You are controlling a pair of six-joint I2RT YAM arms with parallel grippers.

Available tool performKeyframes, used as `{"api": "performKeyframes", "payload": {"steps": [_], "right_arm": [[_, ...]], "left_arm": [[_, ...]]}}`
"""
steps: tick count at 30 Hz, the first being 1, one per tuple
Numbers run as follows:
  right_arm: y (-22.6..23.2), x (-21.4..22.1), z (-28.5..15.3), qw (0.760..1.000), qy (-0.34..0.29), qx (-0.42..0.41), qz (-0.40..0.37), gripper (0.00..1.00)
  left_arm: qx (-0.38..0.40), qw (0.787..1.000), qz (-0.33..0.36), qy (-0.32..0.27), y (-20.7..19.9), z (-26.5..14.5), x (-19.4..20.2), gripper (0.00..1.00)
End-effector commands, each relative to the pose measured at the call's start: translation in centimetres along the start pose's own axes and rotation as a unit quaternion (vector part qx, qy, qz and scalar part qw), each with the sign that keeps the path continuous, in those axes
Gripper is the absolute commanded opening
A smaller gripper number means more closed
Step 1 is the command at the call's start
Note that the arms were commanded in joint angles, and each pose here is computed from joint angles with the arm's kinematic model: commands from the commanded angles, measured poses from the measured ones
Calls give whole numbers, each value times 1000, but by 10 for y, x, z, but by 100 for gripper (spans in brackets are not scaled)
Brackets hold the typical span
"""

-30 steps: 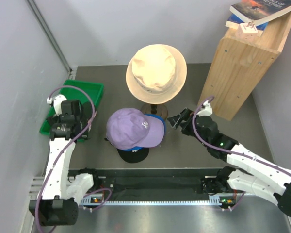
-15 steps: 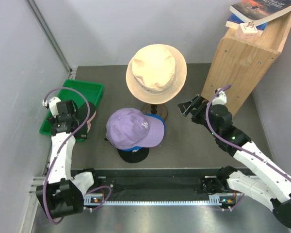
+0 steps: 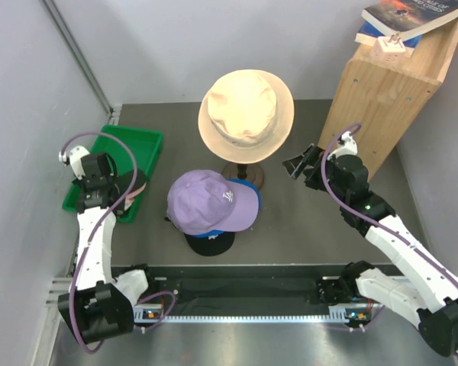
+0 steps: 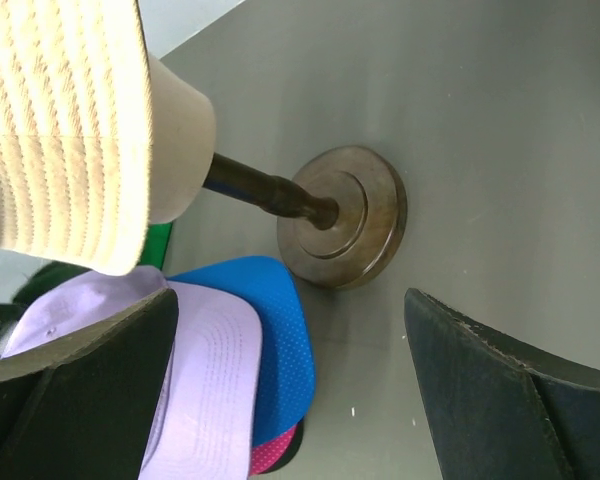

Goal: Stack the hats

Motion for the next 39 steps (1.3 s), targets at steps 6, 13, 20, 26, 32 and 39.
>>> {"api": "performKeyframes", "payload": {"steps": [6, 13, 20, 26, 32, 39], "right_arm": [[9, -25, 0, 999, -30, -38, -6, 94], [4, -28, 2, 999, -33, -38, -3, 94], [-2, -24, 0, 999, -30, -37, 5, 94], [-5, -21, 4, 999, -21, -46, 14, 94], [-10, -25, 6, 999, -25, -39, 17, 94], [-17, -27, 9, 999, -26, -27, 18, 95]], "left_arm": [[46, 986, -45, -153, -19, -32, -95, 7], [102, 989, -31, -99, -25, -15, -58, 8], [130, 989, -26, -70, -22, -31, -56, 47], [108, 990, -7, -89, -24, -29, -71, 62], [96, 994, 41, 9, -40, 7, -48, 59], [27, 998, 38, 29, -38, 20, -45, 53]]}}
Point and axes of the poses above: each gripper's point midway between its finger pads, its own z axis out along the fingers, its own y axis along the line the jaws close on, x = y × z, the point moved 10 cm from there along -z, back along the fingers, and after that the axes turned 9 degrees about -z, right-handed, at the moved point
